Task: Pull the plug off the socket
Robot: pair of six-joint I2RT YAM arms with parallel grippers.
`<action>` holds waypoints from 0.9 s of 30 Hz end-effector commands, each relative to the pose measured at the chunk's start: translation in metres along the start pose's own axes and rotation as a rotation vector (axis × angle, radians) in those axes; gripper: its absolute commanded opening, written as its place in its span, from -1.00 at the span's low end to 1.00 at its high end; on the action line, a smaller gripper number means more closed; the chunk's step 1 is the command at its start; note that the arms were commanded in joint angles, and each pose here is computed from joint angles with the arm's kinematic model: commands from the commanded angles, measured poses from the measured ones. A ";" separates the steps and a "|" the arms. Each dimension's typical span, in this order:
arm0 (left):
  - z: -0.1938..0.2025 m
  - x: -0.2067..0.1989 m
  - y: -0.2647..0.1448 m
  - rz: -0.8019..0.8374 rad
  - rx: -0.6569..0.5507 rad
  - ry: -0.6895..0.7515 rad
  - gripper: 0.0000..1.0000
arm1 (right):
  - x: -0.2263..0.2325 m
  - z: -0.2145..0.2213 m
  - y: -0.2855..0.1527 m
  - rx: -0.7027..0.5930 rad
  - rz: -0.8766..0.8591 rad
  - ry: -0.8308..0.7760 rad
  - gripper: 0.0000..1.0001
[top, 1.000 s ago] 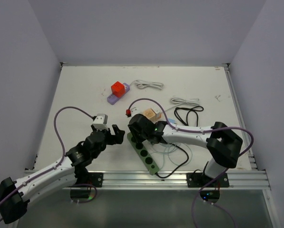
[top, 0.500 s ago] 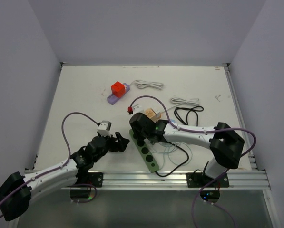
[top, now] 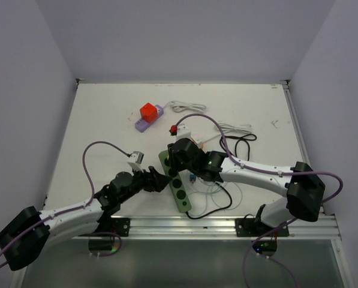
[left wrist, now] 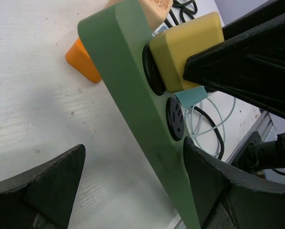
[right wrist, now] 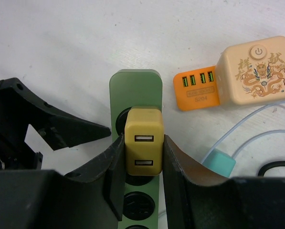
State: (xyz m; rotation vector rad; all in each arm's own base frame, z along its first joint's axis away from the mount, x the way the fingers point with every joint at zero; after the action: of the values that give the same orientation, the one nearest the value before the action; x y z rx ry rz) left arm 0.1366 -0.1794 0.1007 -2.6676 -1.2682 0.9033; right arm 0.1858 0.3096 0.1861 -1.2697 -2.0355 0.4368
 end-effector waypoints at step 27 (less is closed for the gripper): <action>-0.023 -0.038 0.025 0.227 -0.061 -0.129 0.32 | 0.017 -0.021 -0.030 -0.197 -0.214 0.343 -1.00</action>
State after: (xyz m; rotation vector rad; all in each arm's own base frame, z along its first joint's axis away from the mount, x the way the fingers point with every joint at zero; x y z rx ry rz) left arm 0.1390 -0.2085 0.1032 -2.7487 -1.0796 1.1177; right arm 0.1755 0.3006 0.1966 -1.2128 -1.9495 0.1360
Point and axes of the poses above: each gripper's point midway between its finger pads, its own y axis out along the fingers, its own x axis along the line the jaws close on, z = x × y, the point moved 7 cm from there along -y, back along the fingers, and after that the axes turned 12 degrees about y, right-handed, at the moved point
